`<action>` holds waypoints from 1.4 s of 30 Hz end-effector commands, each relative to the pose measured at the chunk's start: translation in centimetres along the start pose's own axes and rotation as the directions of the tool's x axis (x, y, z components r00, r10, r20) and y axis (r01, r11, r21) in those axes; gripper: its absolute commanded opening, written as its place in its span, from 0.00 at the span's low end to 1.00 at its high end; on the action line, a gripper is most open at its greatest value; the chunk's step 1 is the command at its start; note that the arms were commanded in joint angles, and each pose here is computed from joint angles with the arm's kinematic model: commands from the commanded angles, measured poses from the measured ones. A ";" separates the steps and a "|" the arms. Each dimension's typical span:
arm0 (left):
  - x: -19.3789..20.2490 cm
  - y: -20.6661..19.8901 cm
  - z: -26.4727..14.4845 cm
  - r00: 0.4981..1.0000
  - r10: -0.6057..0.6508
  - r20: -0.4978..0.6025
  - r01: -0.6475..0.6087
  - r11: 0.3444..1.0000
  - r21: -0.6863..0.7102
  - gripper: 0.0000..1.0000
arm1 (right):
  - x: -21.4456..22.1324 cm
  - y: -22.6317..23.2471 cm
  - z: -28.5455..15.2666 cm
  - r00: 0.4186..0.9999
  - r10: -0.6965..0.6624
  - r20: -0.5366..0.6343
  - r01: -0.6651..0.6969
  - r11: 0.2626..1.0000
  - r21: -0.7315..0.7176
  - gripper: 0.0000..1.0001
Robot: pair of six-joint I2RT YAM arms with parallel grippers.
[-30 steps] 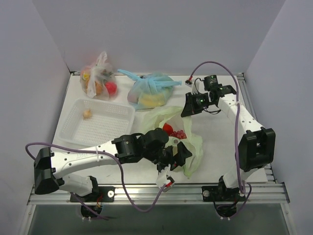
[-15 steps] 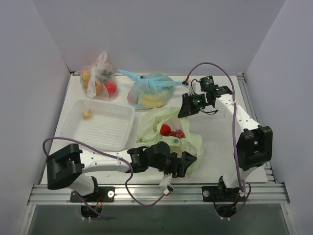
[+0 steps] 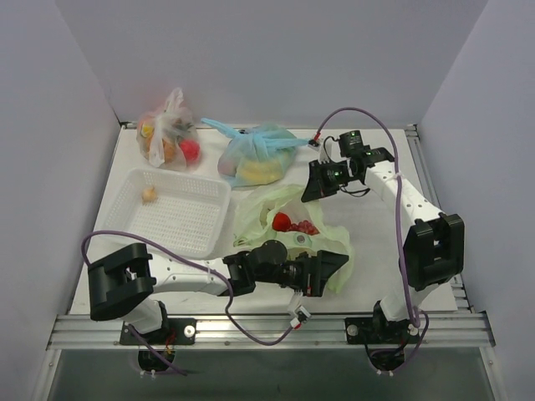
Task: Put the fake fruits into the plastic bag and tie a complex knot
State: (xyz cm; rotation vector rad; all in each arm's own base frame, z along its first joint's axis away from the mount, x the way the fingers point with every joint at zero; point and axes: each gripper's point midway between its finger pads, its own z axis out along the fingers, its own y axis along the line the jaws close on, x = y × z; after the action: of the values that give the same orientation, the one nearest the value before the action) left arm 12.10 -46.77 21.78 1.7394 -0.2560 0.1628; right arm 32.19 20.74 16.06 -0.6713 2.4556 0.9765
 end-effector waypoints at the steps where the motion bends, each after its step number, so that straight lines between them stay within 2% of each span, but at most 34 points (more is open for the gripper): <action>1: 0.9 2.2 0.7 0.999 0.025 -0.025 -0.026 0.998 -0.063 0.97 | 0.5 0.8 0.6 1.000 0.003 -0.017 -0.003 1.000 -0.031 0.02; 15: 3.4 0.5 2.5 0.986 -0.127 -0.111 0.131 0.991 0.020 0.97 | 1.6 1.6 1.2 0.999 -0.011 -0.046 0.012 1.000 0.022 0.04; 19: 3.8 -1.1 2.7 0.970 -0.197 -0.142 0.211 0.973 0.091 0.92 | 1.6 1.9 1.3 0.998 -0.036 -0.051 0.037 0.999 0.030 0.04; 20: 3.8 -1.4 2.8 0.966 -0.211 -0.146 0.228 0.968 0.108 0.82 | 1.6 2.0 1.4 0.998 -0.041 -0.054 0.043 0.999 0.030 0.05; 22: 3.8 -1.8 2.7 0.953 -0.260 -0.156 0.282 0.948 0.144 0.71 | 1.5 2.1 1.4 0.997 -0.050 -0.052 0.052 0.998 0.029 0.09; 23: 4.0 -1.8 2.5 0.947 -0.275 -0.167 0.302 0.939 0.166 0.54 | 1.1 2.2 1.3 0.997 -0.057 -0.045 0.059 0.998 0.027 0.11; 24: 3.6 -2.5 2.3 0.939 -0.299 -0.171 0.332 0.918 0.219 0.49 | 0.9 2.3 1.2 0.997 -0.063 -0.040 0.064 0.998 0.027 0.16; 25: 4.0 -1.5 2.4 0.914 -0.359 -0.188 0.393 0.898 0.197 0.43 | 0.7 2.3 1.1 0.997 -0.071 -0.038 0.072 0.997 0.030 0.19; 26: 4.1 -1.2 2.5 0.901 -0.386 -0.196 0.422 0.884 0.200 0.29 | 0.4 2.4 0.9 0.996 -0.077 -0.033 0.078 0.997 0.027 0.22; 27: 4.2 -1.4 2.3 0.887 -0.409 -0.216 0.452 0.866 0.216 0.24 | -0.2 2.7 0.7 0.996 -0.093 -0.018 0.093 0.995 0.026 0.32; 28: 4.2 -1.2 2.3 0.858 -0.458 -0.232 0.503 0.841 0.199 0.18 | -0.5 2.8 0.4 0.995 -0.098 -0.014 0.098 0.995 0.029 0.40; 29: 4.7 -0.1 2.2 0.844 -0.478 -0.243 0.524 0.830 0.189 0.03 | -0.9 2.7 0.1 0.994 -0.108 -0.005 0.108 0.993 0.037 0.46; 30: 4.7 -0.4 2.0 0.825 -0.501 -0.262 0.554 0.808 0.201 0.00 | -1.9 2.9 -0.5 0.992 -0.124 0.019 0.123 0.991 0.046 0.56; 32: 5.1 1.3 1.8 0.765 -0.582 -0.277 0.633 0.760 0.150 0.00 | -3.2 2.8 -1.7 0.988 -0.140 0.060 0.136 0.989 0.064 0.67; 33: 5.3 1.6 1.6 0.740 -0.609 -0.286 0.661 0.738 0.138 0.00 | -4.3 2.0 -3.0 0.987 -0.126 0.097 0.118 0.990 0.078 0.78; 34: 5.4 1.9 1.5 0.688 -0.662 -0.297 0.713 0.693 0.106 0.00 | -5.8 2.1 -4.5 0.981 -0.130 0.146 0.120 0.990 0.081 0.80; 36: 6.0 3.5 1.3 0.633 -0.716 -0.293 0.758 0.651 0.044 0.00 | -7.8 0.8 -7.6 0.969 -0.079 0.234 0.065 0.995 0.070 0.83; 37: 6.6 3.9 1.0 0.563 -0.770 -0.301 0.805 0.593 -0.012 0.00 | -9.0 0.7 -9.3 0.957 -0.083 0.279 0.064 0.995 0.077 0.84; 38: 7.1 4.5 0.9 0.525 -0.796 -0.302 0.824 0.564 -0.054 0.00 | -9.5 0.1 -10.6 0.948 -0.075 0.308 0.051 0.995 0.084 0.84; 39: 7.6 5.4 0.9 0.451 -0.845 -0.287 0.861 0.497 -0.112 0.00 | -9.8 -0.7 -12.9 0.933 -0.071 0.354 0.037 0.994 0.101 0.86; 41: 8.9 6.1 0.7 0.354 -0.890 -0.287 0.890 0.415 -0.188 0.00 | -9.6 -1.7 -15.3 0.915 -0.063 0.399 0.019 0.993 0.115 0.87; 42: 9.9 7.3 0.5 0.255 -0.932 -0.258 0.909 0.322 -0.266 0.00 | -9.3 -1.1 -16.5 0.903 -0.069 0.424 0.029 0.995 0.100 0.88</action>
State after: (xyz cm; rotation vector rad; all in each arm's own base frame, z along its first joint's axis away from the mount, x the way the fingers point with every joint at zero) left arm 18.06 -49.10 25.85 1.7705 0.8373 -0.2524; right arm 39.57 12.19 26.75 -0.4279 2.1893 0.8137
